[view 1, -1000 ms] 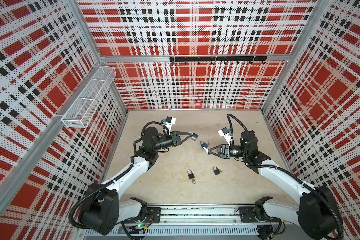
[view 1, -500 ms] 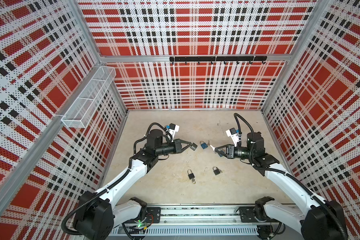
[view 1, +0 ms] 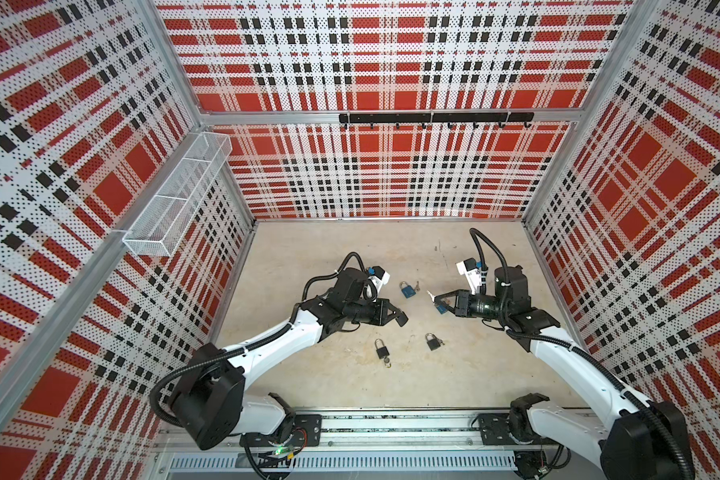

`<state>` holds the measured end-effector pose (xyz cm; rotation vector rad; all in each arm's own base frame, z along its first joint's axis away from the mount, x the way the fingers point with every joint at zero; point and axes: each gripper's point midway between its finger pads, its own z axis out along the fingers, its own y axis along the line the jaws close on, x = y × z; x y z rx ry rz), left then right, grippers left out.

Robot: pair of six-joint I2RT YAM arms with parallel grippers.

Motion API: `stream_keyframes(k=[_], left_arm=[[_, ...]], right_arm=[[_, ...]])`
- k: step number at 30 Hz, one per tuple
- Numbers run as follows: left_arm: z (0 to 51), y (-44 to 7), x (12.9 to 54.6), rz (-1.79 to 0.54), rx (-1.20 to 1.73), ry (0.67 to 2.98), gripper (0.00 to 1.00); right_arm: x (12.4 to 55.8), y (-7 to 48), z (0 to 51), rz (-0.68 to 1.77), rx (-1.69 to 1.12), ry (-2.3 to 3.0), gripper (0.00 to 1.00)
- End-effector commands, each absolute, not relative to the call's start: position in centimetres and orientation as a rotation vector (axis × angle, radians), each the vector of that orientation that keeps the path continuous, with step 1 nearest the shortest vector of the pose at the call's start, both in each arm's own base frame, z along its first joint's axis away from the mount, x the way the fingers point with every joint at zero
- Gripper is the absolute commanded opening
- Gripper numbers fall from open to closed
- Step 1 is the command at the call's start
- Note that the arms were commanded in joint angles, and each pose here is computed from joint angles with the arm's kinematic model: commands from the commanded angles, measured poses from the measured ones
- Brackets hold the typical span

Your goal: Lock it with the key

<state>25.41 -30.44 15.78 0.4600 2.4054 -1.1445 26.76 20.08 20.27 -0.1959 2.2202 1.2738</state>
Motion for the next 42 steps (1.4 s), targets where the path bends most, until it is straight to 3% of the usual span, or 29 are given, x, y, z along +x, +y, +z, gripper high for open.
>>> stream_keyframes(k=[1, 25, 39, 42], left_arm=[[16.8, -31.5, 26.7, -1.132, 0.487, 2.350, 0.00], [9.0, -34.9, 29.7, -1.099, 0.434, 2.495, 0.00], [5.9, -34.8, 30.4, -1.040, 0.409, 2.557, 0.00], [5.7, -34.6, 30.5, -1.028, 0.401, 2.561, 0.23]], right_arm=[[26.6, 19.5, 20.1, 1.206, -0.221, 2.213, 0.00], [25.5, 19.8, 13.7, 1.042, -0.187, 2.374, 0.00], [25.9, 20.8, 12.7, 1.037, -0.198, 2.401, 0.00], [25.9, 20.8, 12.8, 1.035, -0.205, 2.401, 0.00]])
